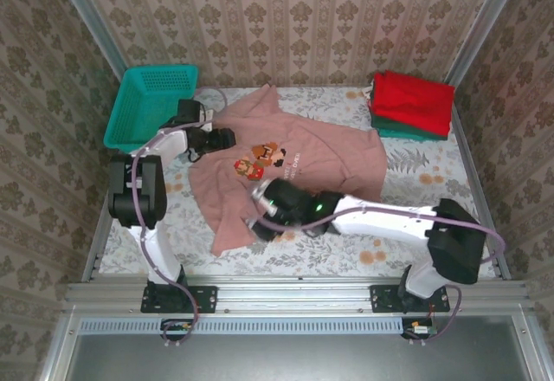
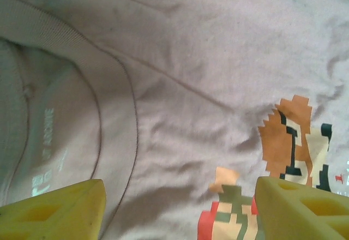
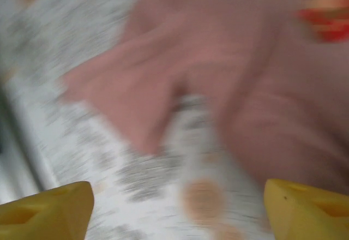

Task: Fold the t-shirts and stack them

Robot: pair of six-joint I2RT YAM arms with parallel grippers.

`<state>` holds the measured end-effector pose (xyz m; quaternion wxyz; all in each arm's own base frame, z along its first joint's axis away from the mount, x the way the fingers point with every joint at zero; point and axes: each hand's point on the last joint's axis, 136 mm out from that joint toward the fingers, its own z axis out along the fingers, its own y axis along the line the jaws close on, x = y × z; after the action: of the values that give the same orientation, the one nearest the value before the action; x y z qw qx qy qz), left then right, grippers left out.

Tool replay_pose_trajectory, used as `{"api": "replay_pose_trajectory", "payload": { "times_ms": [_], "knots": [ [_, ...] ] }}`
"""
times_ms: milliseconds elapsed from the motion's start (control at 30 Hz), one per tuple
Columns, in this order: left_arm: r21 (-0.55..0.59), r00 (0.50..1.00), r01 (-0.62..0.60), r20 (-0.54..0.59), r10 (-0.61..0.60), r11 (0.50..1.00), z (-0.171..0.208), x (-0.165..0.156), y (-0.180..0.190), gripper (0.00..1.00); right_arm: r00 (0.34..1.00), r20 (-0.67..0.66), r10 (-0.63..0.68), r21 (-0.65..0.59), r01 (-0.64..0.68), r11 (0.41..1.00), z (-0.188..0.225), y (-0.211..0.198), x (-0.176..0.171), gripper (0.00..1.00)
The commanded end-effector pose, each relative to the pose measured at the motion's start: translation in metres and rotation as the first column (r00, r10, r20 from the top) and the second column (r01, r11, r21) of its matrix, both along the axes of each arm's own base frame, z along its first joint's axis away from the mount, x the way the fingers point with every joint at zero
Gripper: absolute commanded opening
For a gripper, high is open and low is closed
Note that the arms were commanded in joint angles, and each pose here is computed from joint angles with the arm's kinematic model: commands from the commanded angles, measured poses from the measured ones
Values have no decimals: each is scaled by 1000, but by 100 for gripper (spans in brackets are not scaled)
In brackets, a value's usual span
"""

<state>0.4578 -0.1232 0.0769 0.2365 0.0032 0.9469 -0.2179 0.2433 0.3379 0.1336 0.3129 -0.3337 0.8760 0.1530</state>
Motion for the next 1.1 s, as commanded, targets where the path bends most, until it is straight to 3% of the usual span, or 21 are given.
{"api": "replay_pose_trajectory", "payload": {
  "times_ms": [0,100,267,400,600,667,700,767,867,967,1067],
  "knots": [
    [31,991,-36,-125,40,999,-45,-20,16,73,814,8,-581,-246,565,788,-32,-149,54,87],
    [41,985,-54,-160,60,998,-59,-27,20,74,691,-46,-721,-301,678,670,-56,-203,64,87],
    [80,970,-87,-220,102,993,-74,-34,37,75,634,-82,-769,-387,691,610,-88,-233,71,83],
    [79,968,-101,-222,116,992,-66,-37,44,76,624,-116,-773,-467,652,597,-104,-235,54,77],
    [89,979,-96,-172,110,991,-36,-40,46,77,583,-122,-803,-427,699,573,-103,-249,31,76],
    [80,985,-96,-135,106,992,-18,-42,43,79,583,-132,-802,-424,698,577,-102,-251,33,60],
    [77,989,-92,-112,101,993,-8,-44,41,79,583,-131,-802,-428,696,576,-99,-250,34,47],
    [66,993,-90,-71,94,994,10,-48,39,81,596,-147,-790,-409,690,597,-95,-245,36,36],
    [63,995,-95,-32,97,993,28,-59,39,85,590,-123,-798,-399,707,584,-92,-250,37,33],
    [50,994,-107,11,107,993,44,-76,39,90,585,-121,-802,-357,728,585,-83,-246,44,44],
    [32,993,-111,31,110,993,44,-101,34,100,589,-148,-794,-273,748,605,-73,-234,53,44]
  ]
}}
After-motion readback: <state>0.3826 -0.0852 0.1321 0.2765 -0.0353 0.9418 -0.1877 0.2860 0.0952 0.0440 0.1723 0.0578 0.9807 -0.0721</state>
